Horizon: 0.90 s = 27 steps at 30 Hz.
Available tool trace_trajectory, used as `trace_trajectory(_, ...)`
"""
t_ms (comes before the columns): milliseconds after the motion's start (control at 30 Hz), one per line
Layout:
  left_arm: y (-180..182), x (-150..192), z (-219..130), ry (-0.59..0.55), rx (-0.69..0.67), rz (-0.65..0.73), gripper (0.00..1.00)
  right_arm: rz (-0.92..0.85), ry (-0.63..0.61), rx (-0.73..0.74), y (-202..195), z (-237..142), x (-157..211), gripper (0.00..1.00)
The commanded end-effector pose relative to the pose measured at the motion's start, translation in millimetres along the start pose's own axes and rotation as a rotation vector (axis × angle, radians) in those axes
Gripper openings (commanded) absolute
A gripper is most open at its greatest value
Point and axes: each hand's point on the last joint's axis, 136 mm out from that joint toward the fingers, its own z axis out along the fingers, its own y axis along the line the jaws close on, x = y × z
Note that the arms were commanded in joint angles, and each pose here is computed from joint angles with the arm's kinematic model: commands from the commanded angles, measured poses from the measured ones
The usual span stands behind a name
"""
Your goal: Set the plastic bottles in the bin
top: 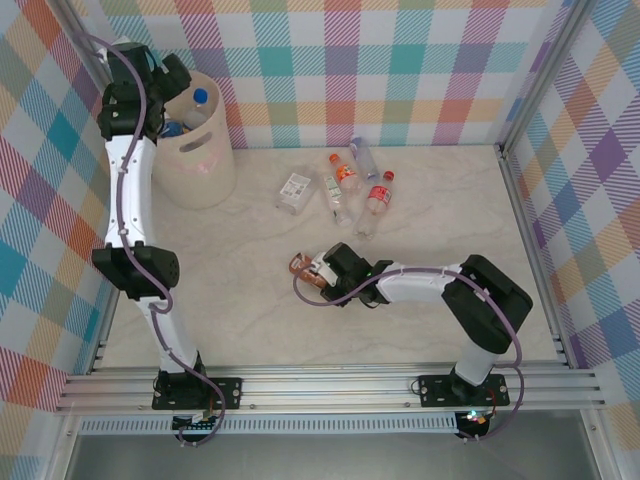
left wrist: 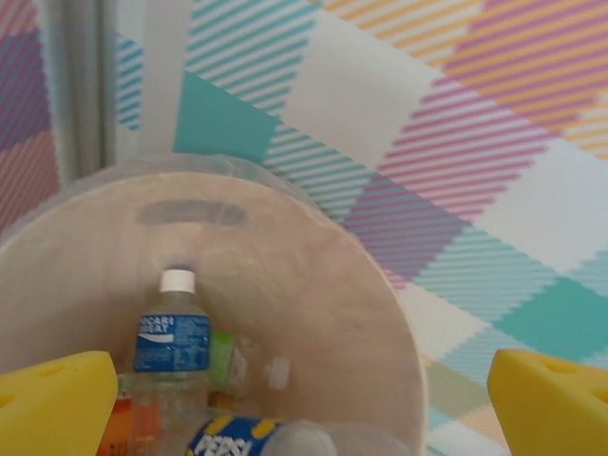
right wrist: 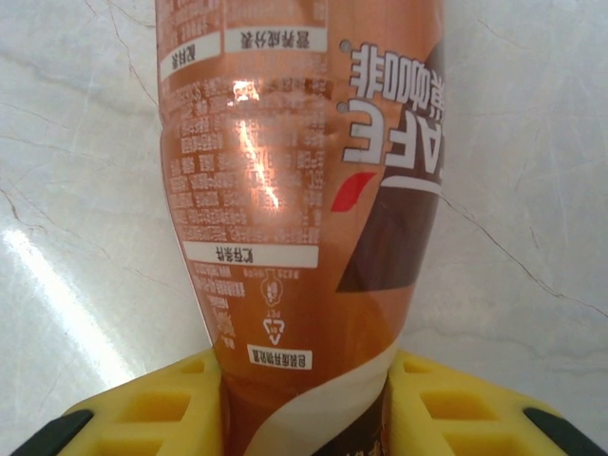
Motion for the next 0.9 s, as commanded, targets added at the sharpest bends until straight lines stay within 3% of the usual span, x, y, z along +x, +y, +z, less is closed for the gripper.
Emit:
trace_trajectory(0, -30.3, 5.8, -17.5, 0.027, 0.195, 0.143, 1.0, 0.026, -0.007, 0.013, -4.2, -5.5, 2.5, 0.28)
trace_trajectory(133, -41.3, 21.8, -36.5, -0.01, 0.317, 0.348, 1.0, 0.029, 0.002, 0.014, -4.3, -4.0, 5.5, 0.28)
trace_trajectory(267, -26.1, 31.1, -35.7, -0.069, 0.256, 0.477, 1.0, 0.025, 0.006, 0.009, -3.7, -1.5, 5.1, 0.29)
trace_trajectory(400, -28.6, 58.8, -11.1, 0.014, 0.281, 0.571, 1.0, 0.014, 0.013, 0.004, -3.1, 0.8, 2.3, 0.29)
trace_trajectory(600, -34.9, 58.0, 31.3, 0.023, 0.223, 0.6, 0.99, 0.02, 0.022, 0.013, -4.9, 0.4, 1.2, 0.3)
trace_trajectory(700, -38.6, 54.5, 47.0, 0.03, 0.211, 0.583, 0.87, 0.021, 0.029, 0.016, -5.2, 1.0, 2.1, 0.3)
trace_trajectory(800, -47.5, 45.6, 49.0, 0.018, 0.237, 0.543, 0.67, 0.023, 0.038, 0.019, -5.7, 2.1, 2.9, 0.3)
trace_trajectory(867, -52.4, 38.6, 47.1, -0.003, 0.25, 0.515, 0.63, 0.022, 0.04, 0.019, -5.8, 2.9, 2.5, 0.3)
